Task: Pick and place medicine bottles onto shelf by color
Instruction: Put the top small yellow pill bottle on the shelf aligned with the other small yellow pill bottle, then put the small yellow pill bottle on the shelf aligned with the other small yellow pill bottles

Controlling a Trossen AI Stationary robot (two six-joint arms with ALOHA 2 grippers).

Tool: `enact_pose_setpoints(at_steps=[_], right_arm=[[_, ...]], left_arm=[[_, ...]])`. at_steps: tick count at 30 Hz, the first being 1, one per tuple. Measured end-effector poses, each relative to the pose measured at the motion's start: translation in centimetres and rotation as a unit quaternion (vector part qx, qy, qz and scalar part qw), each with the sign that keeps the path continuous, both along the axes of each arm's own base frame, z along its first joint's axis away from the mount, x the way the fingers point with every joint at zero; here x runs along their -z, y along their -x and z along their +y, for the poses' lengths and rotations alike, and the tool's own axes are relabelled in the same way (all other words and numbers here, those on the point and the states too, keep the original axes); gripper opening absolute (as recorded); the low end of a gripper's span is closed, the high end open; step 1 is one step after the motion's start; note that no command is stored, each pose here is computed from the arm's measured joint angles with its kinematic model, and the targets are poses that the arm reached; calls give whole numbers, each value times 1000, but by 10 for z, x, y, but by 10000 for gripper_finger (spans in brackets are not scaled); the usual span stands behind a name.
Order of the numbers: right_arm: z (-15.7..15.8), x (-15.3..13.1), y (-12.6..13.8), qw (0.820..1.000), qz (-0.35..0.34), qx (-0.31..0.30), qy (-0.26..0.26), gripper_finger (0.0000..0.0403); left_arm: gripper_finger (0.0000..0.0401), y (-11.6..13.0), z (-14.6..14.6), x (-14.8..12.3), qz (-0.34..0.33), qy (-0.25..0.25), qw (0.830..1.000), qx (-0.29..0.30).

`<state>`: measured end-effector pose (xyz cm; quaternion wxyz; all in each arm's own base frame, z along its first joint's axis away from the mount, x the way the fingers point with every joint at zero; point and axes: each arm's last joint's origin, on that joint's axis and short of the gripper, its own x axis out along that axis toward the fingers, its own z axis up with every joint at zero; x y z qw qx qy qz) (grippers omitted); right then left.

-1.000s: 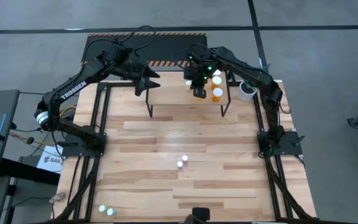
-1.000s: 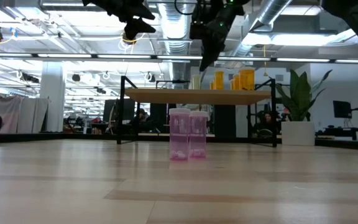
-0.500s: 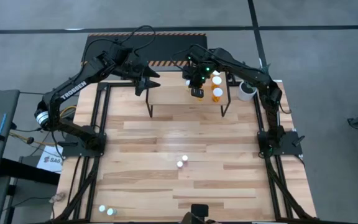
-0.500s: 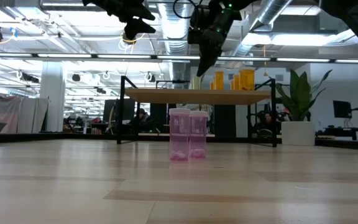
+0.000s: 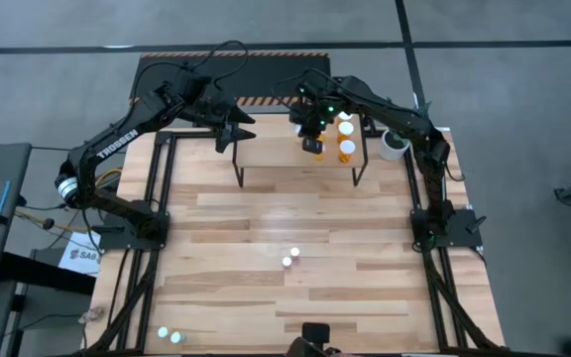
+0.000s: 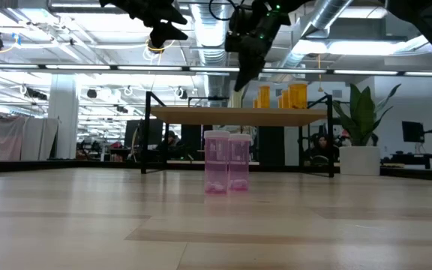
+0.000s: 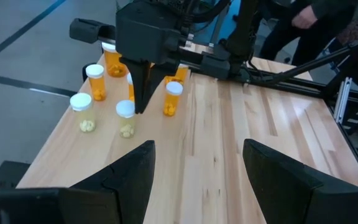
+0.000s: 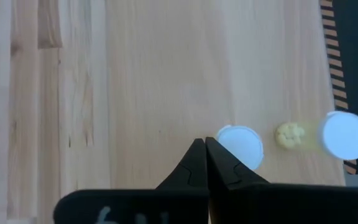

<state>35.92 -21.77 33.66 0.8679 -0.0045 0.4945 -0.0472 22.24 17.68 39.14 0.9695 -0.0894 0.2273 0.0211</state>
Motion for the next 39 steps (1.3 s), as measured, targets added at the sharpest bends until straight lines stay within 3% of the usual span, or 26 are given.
enact_pose_setpoints(at_steps=[24, 30, 39], right_arm=[[4, -2, 5, 1000, 22, -1, -14, 3], [30, -43, 18, 1000, -14, -22, 3, 7], [106, -118, 65, 994, -111, -25, -2, 8]], left_arm=[[230, 1, -1, 2, 12, 20, 1000, -2], [224, 22, -28, 5, 85, 69, 994, 18], [189, 51, -117, -3, 200, 160, 959, 118]])
